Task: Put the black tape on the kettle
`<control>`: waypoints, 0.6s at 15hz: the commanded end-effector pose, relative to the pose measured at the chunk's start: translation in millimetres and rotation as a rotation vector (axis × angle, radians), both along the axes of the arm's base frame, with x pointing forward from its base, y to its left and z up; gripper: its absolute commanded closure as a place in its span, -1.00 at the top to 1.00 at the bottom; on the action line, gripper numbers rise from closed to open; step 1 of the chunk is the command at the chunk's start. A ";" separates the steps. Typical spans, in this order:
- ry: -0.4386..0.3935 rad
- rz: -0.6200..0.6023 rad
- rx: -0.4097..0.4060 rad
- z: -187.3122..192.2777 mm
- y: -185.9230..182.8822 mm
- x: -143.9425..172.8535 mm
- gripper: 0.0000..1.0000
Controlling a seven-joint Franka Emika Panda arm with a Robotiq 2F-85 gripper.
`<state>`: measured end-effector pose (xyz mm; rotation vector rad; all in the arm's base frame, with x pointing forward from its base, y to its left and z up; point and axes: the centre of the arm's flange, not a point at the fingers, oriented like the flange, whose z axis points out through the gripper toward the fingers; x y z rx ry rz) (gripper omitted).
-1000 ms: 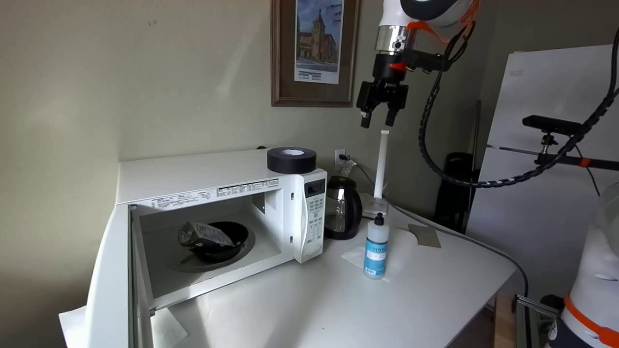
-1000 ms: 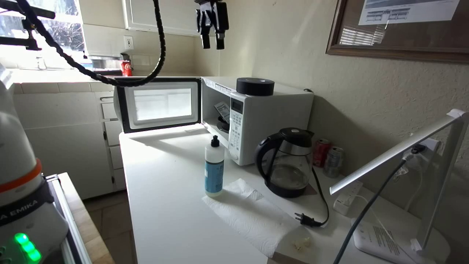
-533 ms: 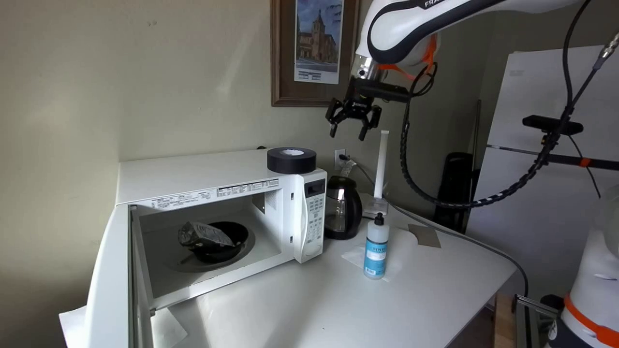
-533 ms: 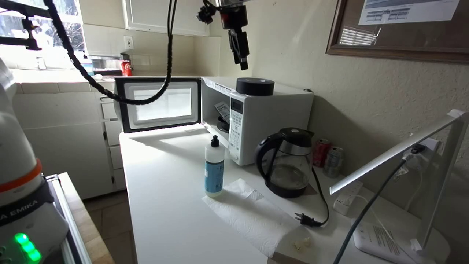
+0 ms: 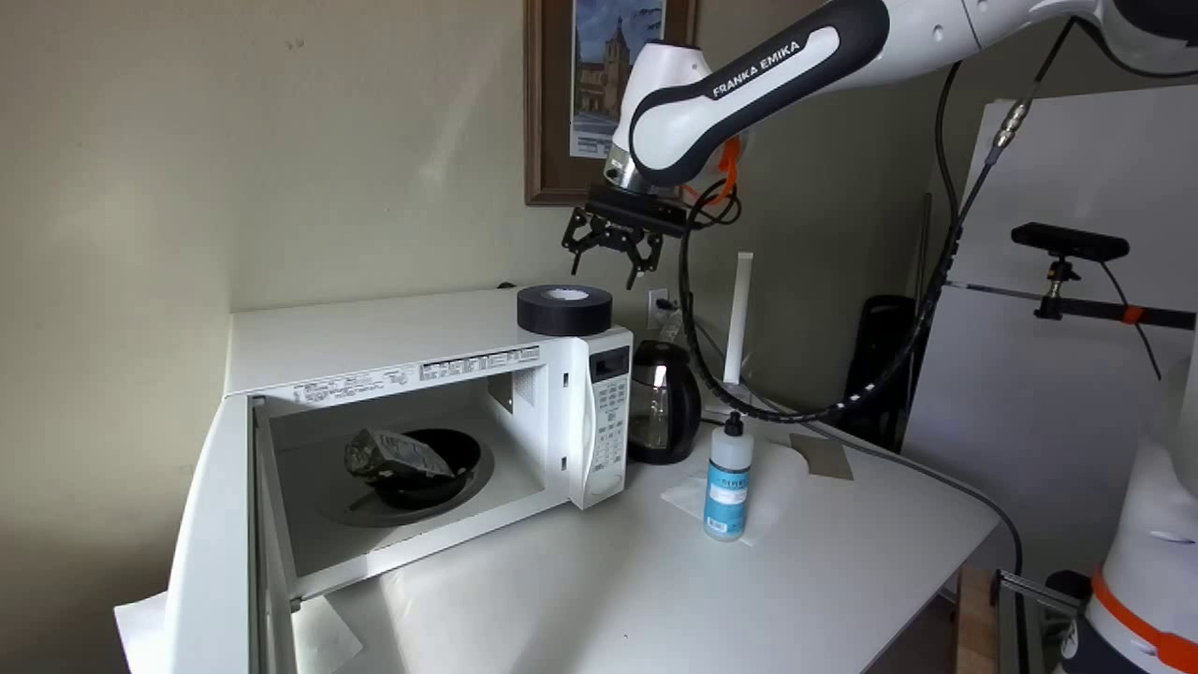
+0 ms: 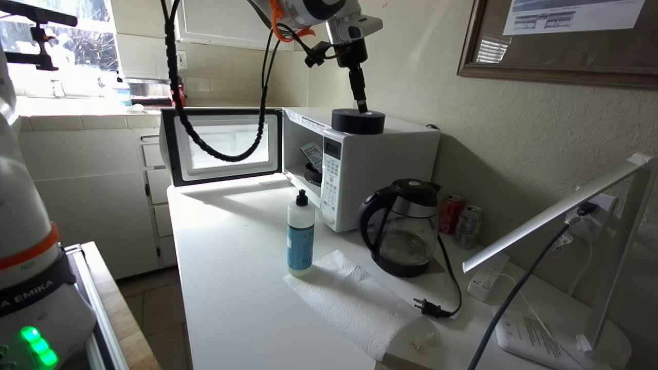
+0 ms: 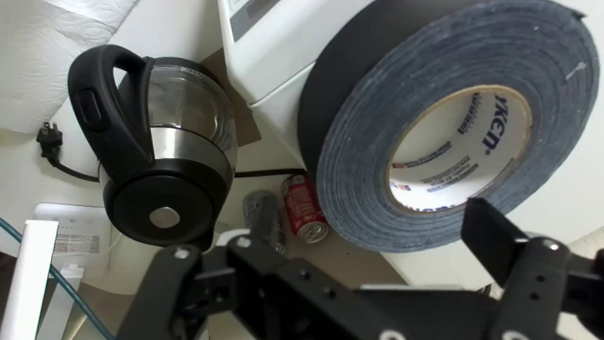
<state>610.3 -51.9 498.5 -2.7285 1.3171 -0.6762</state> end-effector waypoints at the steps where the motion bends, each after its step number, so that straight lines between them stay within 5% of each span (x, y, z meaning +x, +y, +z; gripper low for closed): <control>1: 0.110 -0.038 -0.025 3.7 9.3 20.9 1.00; 6: 0.223 -0.035 0.017 6.4 1.0 14.0 0.98; 9: 0.286 -0.034 0.058 -4.4 -1.7 13.6 0.78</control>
